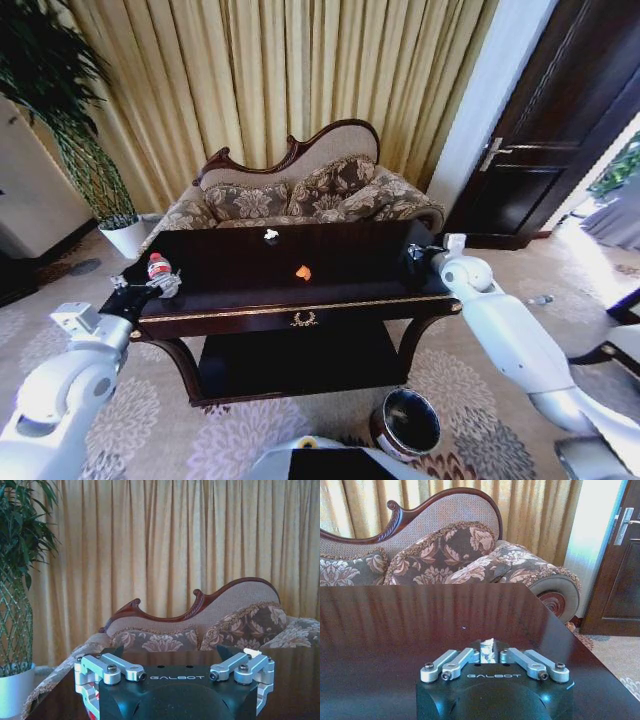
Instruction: Move to the front of the table and place the trash on the table into the trash bin.
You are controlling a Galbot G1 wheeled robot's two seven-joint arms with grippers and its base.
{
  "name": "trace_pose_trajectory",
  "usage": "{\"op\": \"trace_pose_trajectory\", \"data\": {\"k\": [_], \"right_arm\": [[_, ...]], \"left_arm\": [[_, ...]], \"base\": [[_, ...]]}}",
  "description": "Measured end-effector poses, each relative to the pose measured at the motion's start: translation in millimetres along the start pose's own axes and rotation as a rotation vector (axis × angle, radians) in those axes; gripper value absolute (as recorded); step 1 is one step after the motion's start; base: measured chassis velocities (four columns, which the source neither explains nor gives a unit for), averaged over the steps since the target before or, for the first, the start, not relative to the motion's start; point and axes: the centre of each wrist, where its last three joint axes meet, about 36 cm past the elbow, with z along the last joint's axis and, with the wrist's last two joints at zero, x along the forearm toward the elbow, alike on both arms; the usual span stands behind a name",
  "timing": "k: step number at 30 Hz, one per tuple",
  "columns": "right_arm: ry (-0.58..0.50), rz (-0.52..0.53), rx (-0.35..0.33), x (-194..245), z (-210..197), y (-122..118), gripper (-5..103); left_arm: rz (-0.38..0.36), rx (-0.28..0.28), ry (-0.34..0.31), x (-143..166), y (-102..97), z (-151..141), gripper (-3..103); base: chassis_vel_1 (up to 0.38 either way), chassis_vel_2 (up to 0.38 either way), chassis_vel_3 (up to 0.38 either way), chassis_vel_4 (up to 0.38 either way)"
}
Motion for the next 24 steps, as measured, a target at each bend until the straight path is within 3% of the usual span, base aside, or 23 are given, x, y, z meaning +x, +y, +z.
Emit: {"op": "trace_pose_trajectory", "data": {"k": [1,3,6,18,24], "right_arm": [[0.0,0.0,0.0,0.0,0.0,0.0,14],[-0.002,-0.011,0.003,2.1,0.3,-1.8,3],[-0.004,-0.019,0.005,2.8,0.0,-1.8,1],[-0.048,-0.044,0.023,15.9,-4.0,4.3,0],[-0.186,-0.068,0.051,59.0,-7.3,11.6,0]], "left_arm": [[0.0,0.0,0.0,0.0,0.0,0.0,100],[0.003,-0.001,-0.002,-0.2,-0.3,-1.1,100],[0.003,-0.001,-0.004,-0.2,0.3,-2.2,100],[0.001,-0.001,-0.011,0.4,2.7,-5.7,100],[0.0,0.007,-0.013,-0.5,3.1,-5.7,100]], "base": [[0.0,0.0,0.0,0.0],[0.0,0.0,0.0,0.0],[0.0,0.0,0.0,0.0],[0.0,0.0,0.0,0.0],[0.0,0.0,0.0,0.0]]}}
